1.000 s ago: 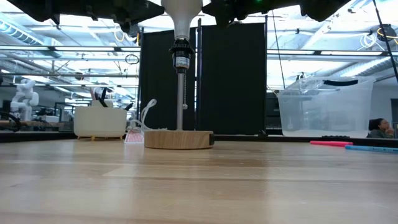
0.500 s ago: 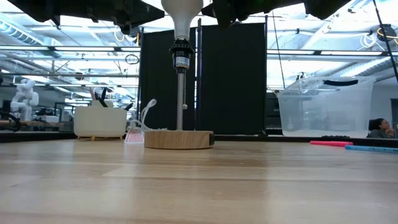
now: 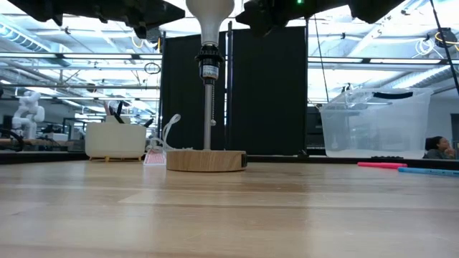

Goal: Screw lightbulb
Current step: Insert the lightbulb into the desk lamp

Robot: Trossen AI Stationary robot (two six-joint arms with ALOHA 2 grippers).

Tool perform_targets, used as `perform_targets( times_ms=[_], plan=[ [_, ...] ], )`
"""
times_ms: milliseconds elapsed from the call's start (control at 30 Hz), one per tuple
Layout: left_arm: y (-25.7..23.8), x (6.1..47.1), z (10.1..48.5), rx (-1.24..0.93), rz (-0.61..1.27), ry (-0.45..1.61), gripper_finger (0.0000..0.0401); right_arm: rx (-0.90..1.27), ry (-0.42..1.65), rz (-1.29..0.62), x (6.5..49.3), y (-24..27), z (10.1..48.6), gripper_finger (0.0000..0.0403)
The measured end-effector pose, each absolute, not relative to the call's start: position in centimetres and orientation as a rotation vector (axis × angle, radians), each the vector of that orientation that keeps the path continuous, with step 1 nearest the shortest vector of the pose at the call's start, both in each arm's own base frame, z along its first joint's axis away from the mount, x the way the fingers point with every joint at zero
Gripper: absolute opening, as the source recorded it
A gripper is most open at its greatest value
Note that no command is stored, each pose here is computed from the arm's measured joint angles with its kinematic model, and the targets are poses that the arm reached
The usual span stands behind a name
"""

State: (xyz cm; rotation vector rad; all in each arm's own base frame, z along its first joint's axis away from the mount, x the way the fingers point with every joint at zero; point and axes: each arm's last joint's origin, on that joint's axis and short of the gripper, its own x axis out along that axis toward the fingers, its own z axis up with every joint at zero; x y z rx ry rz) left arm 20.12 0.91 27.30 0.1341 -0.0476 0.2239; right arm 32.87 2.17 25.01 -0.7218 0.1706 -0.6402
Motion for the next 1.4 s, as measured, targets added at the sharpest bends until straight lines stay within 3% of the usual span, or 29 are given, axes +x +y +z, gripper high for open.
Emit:
perform_targets(
  times_ms=[667,1400],
  plan=[
    [-0.4,19.3,28.6,0.143,0.185,-0.147,0.0000,-0.768,0.161,-0.668,34.1,0.3,27.5,0.0000],
    [0.8,19.3,28.6,0.107,0.187,-0.155,0.0000,-0.774,0.183,-0.641,34.2,0.3,27.3,0.0000]
  ],
)
